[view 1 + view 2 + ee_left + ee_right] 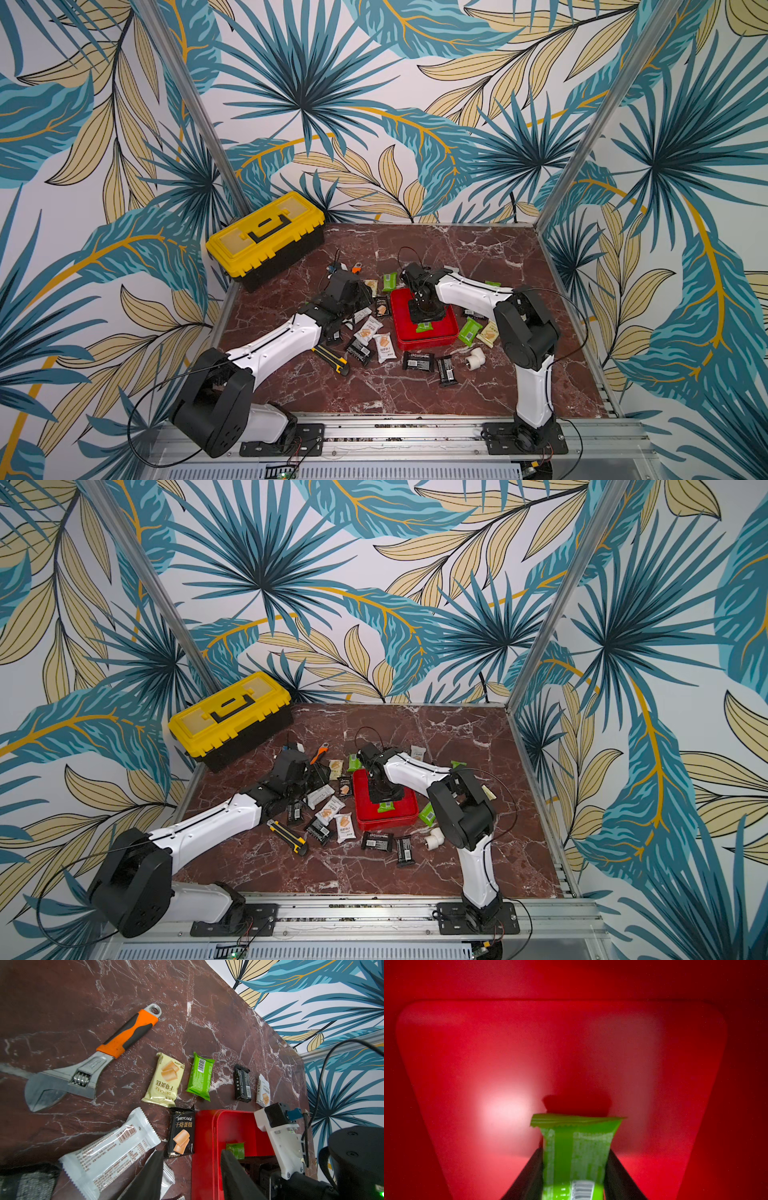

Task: Take the cookies out of the storage box
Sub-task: Pick up the cookie from the storage box, then place the cookie at the center of the board.

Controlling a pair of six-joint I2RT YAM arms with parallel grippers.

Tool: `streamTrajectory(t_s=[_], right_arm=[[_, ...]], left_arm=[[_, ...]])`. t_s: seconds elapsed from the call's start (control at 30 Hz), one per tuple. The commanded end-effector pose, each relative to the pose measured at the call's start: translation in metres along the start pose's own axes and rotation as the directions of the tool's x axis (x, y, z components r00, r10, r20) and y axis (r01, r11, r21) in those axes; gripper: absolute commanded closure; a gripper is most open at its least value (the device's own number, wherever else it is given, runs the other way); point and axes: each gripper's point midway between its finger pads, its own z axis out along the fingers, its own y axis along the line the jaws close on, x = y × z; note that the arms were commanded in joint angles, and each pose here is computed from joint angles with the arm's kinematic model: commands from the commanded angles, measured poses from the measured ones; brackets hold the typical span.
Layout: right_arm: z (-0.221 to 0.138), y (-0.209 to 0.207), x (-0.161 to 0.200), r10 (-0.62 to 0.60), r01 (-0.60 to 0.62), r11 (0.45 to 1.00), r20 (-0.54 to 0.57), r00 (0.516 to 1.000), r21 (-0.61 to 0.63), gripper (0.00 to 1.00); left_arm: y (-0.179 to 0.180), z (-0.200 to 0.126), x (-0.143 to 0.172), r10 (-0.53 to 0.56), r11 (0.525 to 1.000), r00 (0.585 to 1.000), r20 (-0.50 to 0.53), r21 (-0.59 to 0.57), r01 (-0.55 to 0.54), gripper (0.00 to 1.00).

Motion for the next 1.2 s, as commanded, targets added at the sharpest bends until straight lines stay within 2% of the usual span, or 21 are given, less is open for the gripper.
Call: streamTrajectory(t_s=[0.0,0.27,0.47,0.57,0.7,0.83,1.0,1.17], right_arm=[[-0.005,-0.003,0.0,-0.002,0.002,1.0,0.019,1.0,0.013,0.54],[-0.023,-0.003,0.0,0.003,-0.002,1.0,0.043,0.999,-0.015,0.57],[-0.052,-0.004,-0.004,-0.018,0.02,1.0,0.105,0.994,-0.022,0.58],[-0.073,0.0,-0.002,-0.061,0.066,0.998,0.146,0.987,-0.025,0.58],[-0.1,0.015,0.01,-0.176,0.185,0.982,0.203,0.963,-0.027,0.58],[-0.119,0.046,0.037,-0.359,0.378,0.925,0.244,0.901,-0.033,0.58],[-0.12,0.087,0.087,-0.589,0.612,0.79,0.238,0.773,-0.032,0.58],[-0.105,0.124,0.125,-0.693,0.721,0.689,0.229,0.684,-0.072,0.58]], left_arm=[[0.001,-0.008,-0.011,0.018,1.0,0.998,0.052,0.001,-0.018,0.51],[0.008,-0.016,-0.022,0.013,1.0,0.993,0.117,-0.027,-0.01,0.51],[0.016,-0.026,-0.029,-0.009,0.998,0.988,0.152,-0.067,0.019,0.51],[0.025,-0.041,-0.038,-0.029,0.994,0.977,0.213,-0.101,0.052,0.51],[0.04,-0.063,-0.048,-0.046,0.986,0.954,0.295,-0.139,0.091,0.51],[0.056,-0.079,-0.048,-0.066,0.98,0.937,0.342,-0.153,0.125,0.51],[0.08,-0.098,-0.039,-0.096,0.966,0.93,0.355,-0.194,0.174,0.51],[0.102,-0.121,-0.031,-0.151,0.942,0.911,0.383,-0.223,0.25,0.51]])
